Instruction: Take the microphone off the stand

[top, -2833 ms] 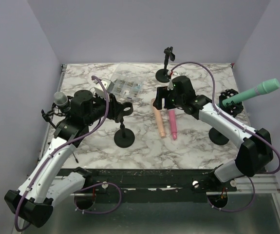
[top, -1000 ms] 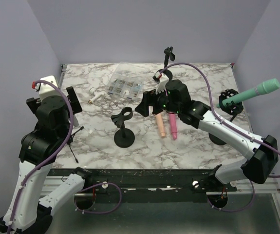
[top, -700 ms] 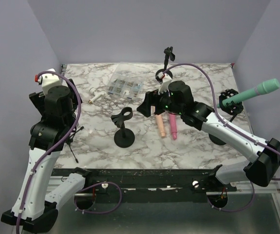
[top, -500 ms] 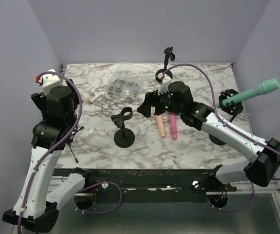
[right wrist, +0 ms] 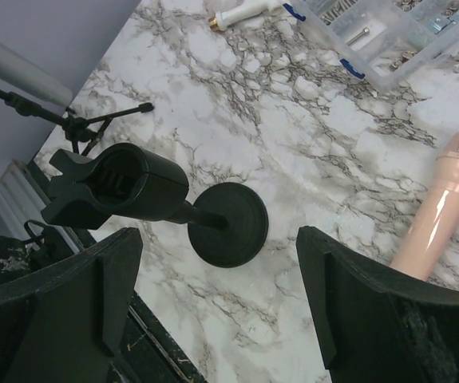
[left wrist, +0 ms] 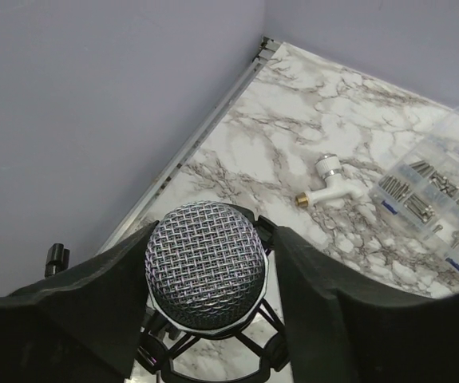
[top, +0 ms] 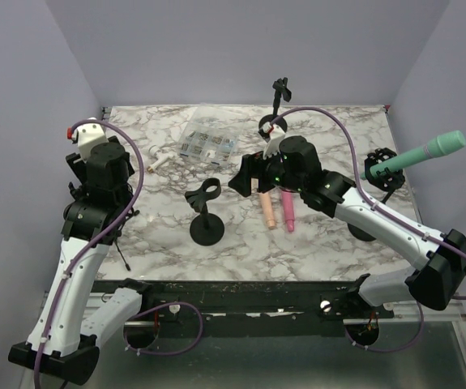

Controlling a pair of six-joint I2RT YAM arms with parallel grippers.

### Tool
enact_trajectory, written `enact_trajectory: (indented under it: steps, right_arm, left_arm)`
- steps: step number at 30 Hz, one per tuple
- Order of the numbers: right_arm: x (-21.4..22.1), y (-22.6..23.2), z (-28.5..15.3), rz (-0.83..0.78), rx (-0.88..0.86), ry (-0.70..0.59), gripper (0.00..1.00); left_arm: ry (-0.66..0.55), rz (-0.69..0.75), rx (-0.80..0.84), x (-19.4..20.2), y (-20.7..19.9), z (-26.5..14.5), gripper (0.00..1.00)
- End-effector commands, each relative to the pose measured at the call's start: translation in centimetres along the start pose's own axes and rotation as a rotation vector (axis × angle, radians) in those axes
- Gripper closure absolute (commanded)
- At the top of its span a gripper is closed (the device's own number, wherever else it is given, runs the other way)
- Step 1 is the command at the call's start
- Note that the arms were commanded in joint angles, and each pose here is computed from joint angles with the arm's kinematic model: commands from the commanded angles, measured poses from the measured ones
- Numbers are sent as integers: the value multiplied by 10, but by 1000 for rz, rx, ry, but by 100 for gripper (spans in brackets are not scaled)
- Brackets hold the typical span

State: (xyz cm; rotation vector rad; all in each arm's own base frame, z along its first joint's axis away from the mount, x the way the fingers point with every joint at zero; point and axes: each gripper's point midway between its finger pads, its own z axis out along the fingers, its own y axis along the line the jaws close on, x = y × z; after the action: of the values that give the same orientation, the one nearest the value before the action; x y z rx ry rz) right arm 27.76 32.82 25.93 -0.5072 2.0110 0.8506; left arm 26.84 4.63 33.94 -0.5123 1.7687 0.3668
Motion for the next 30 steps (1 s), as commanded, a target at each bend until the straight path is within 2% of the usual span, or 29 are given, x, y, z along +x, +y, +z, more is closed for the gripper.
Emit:
enact_trajectory:
  steps: [1, 9, 18, 21, 26, 30]
  right_arm:
    - [5, -4, -2, -7, 26, 17, 14]
    - [4, -3, -3, -12, 24, 15, 14]
    - [5, -1, 1, -12, 8, 9, 13]
    - [8, 1, 4, -5, -5, 27, 13]
    - [3, 5, 1, -5, -24, 3, 13]
    - [-6, 17, -6, -11, -78, -29, 13]
  left_arm:
    - [-68, -31, -5, -19, 6, -5, 47]
    - [-160, -54, 28, -68, 12, -24, 75]
    - [-343, -202, 163, -173, 24, -84, 91]
    - [-396, -265, 213, -194, 33, -107, 99]
    - [-457, -338, 385, -200, 31, -141, 100]
    - [-425, -363, 500, -187, 18, -153, 100]
